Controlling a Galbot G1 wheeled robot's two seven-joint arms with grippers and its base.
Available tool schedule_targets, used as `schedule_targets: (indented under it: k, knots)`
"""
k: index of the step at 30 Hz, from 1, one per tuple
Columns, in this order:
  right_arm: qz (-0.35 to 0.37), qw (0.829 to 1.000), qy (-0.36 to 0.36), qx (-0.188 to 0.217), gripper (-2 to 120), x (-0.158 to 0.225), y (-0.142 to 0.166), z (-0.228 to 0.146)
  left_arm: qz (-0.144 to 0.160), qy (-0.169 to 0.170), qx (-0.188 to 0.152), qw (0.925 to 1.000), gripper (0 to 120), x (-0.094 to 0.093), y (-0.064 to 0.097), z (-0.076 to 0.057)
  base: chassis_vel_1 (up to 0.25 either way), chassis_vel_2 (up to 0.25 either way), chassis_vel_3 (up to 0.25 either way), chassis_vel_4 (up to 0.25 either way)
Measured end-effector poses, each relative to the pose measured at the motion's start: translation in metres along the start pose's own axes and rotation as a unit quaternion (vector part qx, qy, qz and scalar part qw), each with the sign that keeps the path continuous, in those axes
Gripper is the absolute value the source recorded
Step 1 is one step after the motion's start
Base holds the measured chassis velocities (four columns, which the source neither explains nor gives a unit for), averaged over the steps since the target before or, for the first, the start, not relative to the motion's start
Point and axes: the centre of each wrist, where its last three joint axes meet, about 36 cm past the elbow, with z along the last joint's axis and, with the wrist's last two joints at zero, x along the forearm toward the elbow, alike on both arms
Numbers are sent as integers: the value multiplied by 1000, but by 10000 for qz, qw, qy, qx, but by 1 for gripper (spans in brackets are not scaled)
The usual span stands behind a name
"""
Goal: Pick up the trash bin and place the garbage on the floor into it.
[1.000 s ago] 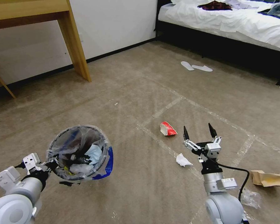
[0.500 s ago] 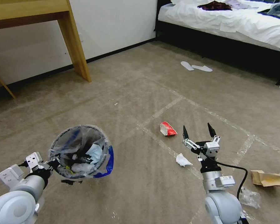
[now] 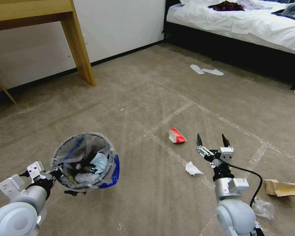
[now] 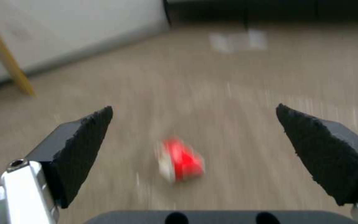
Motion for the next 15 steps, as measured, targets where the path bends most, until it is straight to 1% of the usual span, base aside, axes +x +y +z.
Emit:
schedule_targets:
  k: [1,3,4,5,6,7,8,10,11,13,15]
  knots:
    - [0,10000,0,0,100,0,0,0,0,0,0,10000,1,0,0,0,0,0,0,0]
    - [285,9969,693,-226,100,-8,6,-1,-9,-9,10,10000,1,2,0,1,0,0,0,0]
    - [469,9904,1202,-494,100,-16,10,-4,-10,-22,11,10000,1,4,0,1,0,0,0,0]
    - [469,9904,1202,-494,100,-16,10,-4,-10,-22,11,10000,1,4,0,1,0,0,0,0]
    - [610,9801,1715,-787,100,-25,12,-5,-19,-36,11,10000,1,5,0,1,0,0,0,0]
    - [768,9699,2083,-1004,100,-34,11,-3,-31,-49,7,10000,1,7,1,0,0,0,0,0]
    - [768,9699,2083,-1004,100,-34,11,-3,-31,-49,7,10000,1,7,1,0,0,0,0,0]
    - [1131,9531,2539,-1195,100,-53,5,13,-51,-70,-2,10000,1,9,1,0,0,0,0,0]
    - [1131,9531,2539,-1195,100,-53,5,13,-51,-70,-2,10000,1,9,1,0,0,0,0,0]
    - [1425,9395,2839,-1284,100,-74,-5,34,-65,-85,-8,9999,1,10,2,-1,0,0,0,0]
    - [1479,9371,2885,-1292,100,-78,-7,39,-66,-84,-8,9999,1,10,2,-1,0,0,0,0]
